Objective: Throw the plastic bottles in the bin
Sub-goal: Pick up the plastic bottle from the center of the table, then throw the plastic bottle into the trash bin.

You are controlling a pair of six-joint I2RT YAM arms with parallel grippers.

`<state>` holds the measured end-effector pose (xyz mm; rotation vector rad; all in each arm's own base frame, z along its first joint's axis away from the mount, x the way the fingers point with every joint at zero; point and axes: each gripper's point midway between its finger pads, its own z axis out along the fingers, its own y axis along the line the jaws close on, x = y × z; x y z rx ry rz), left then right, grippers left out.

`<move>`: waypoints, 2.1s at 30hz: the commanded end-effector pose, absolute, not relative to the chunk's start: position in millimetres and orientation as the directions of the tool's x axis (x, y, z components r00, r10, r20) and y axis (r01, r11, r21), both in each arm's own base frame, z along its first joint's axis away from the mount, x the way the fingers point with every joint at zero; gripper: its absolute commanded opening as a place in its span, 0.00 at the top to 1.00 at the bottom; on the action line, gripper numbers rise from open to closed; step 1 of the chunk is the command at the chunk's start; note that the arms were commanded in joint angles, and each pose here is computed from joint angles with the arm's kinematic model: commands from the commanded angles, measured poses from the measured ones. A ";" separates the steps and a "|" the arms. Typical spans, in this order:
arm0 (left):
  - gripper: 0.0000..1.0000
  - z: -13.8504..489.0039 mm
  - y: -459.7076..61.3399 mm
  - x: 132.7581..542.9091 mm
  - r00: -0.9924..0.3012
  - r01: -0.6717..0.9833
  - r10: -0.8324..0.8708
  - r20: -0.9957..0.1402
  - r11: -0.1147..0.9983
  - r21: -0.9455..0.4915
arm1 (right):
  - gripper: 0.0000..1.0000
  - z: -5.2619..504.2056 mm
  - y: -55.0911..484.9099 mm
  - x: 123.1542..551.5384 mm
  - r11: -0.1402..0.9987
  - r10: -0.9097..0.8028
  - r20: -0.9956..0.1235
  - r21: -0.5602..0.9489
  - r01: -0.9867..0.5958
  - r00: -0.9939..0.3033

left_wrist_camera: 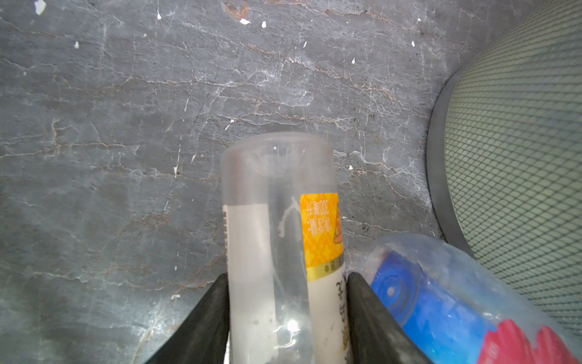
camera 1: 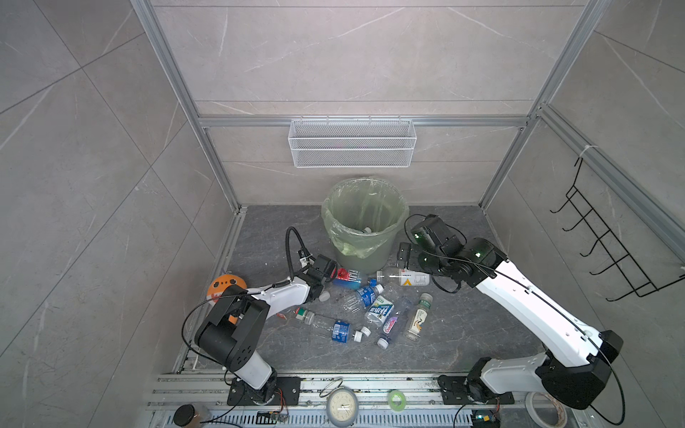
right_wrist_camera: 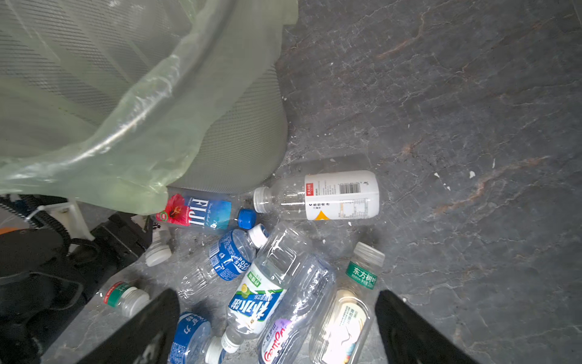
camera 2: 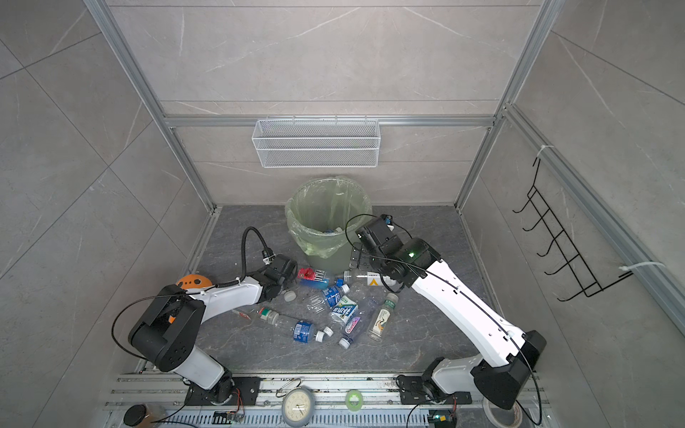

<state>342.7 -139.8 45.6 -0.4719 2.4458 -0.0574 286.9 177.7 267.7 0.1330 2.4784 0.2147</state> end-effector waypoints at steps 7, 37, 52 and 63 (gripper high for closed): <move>0.49 -24.9 -111.6 294.4 -0.894 -0.305 -0.269 -0.359 0.951 0.047 | 0.00 244.9 163.9 280.7 0.990 0.117 -0.601 0.138 0.041 -0.791; 0.66 27.2 -103.5 312.7 -0.843 -0.226 -0.187 -0.504 0.974 0.016 | 0.01 235.3 153.1 256.2 0.986 0.065 -0.620 0.160 -0.044 -0.782; 0.66 130.0 -116.5 287.2 -0.677 0.030 -0.136 -0.723 0.977 -0.212 | 0.00 216.2 137.6 246.8 0.984 -0.005 -0.716 0.121 -0.131 -0.698; 0.64 164.4 -138.0 254.1 -0.553 0.280 -0.143 -0.821 0.896 -0.344 | 0.00 211.6 139.0 244.2 0.973 -0.012 -0.764 0.141 -0.185 -0.645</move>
